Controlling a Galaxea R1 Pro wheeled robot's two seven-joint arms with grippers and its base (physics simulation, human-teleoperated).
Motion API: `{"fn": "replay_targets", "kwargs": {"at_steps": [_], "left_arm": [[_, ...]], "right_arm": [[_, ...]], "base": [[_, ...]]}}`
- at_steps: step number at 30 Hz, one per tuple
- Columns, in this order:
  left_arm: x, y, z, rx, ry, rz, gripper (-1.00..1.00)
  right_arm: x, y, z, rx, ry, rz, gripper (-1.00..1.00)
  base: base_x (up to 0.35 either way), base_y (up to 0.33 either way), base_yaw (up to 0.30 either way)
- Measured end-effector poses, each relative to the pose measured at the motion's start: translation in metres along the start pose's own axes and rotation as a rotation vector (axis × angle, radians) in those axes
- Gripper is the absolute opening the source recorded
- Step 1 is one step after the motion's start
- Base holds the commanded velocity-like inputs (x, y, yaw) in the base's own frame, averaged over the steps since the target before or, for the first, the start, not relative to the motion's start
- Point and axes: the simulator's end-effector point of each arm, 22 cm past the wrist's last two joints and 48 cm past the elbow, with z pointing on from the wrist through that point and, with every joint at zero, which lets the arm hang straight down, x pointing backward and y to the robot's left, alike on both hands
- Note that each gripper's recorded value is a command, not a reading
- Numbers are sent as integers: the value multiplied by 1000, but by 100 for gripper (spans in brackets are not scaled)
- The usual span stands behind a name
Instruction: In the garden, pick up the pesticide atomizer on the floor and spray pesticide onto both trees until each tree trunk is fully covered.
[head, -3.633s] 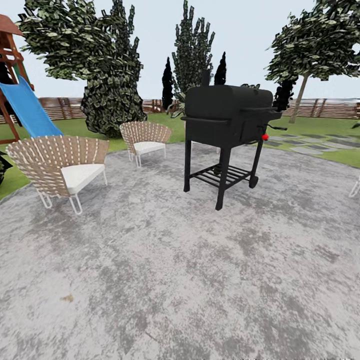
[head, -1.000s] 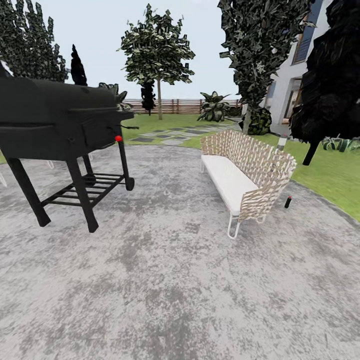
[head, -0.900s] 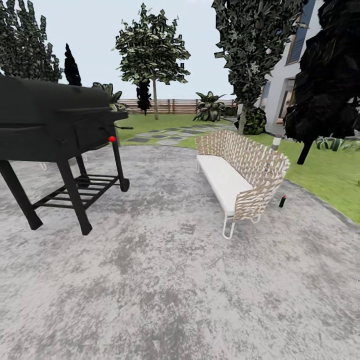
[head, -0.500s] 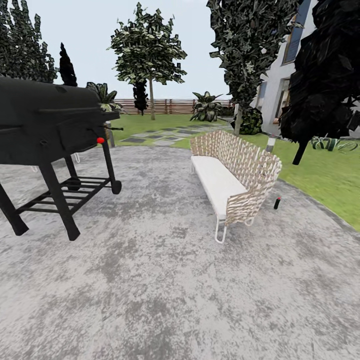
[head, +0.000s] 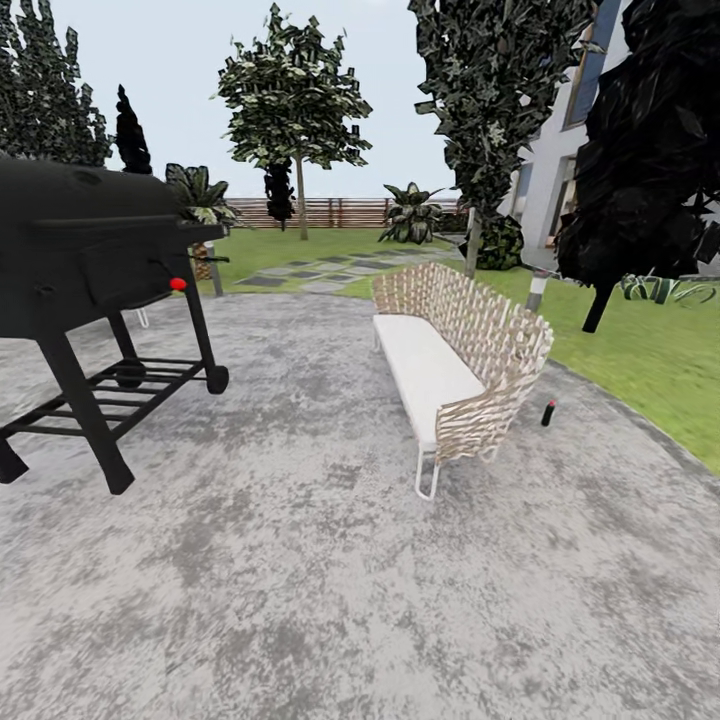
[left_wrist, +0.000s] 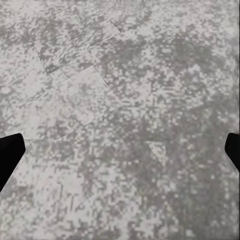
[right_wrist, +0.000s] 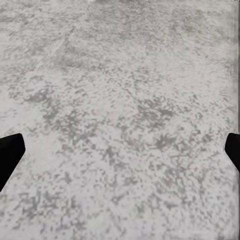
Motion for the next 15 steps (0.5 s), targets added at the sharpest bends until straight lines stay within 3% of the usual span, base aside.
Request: {"fn": "replay_targets", "kwargs": {"at_steps": [15], "left_arm": [[1,1,0,-1,1,1,100]], "right_arm": [[1,-1,0,4,1,1,100]], "base": [[237,-200,-238]]}}
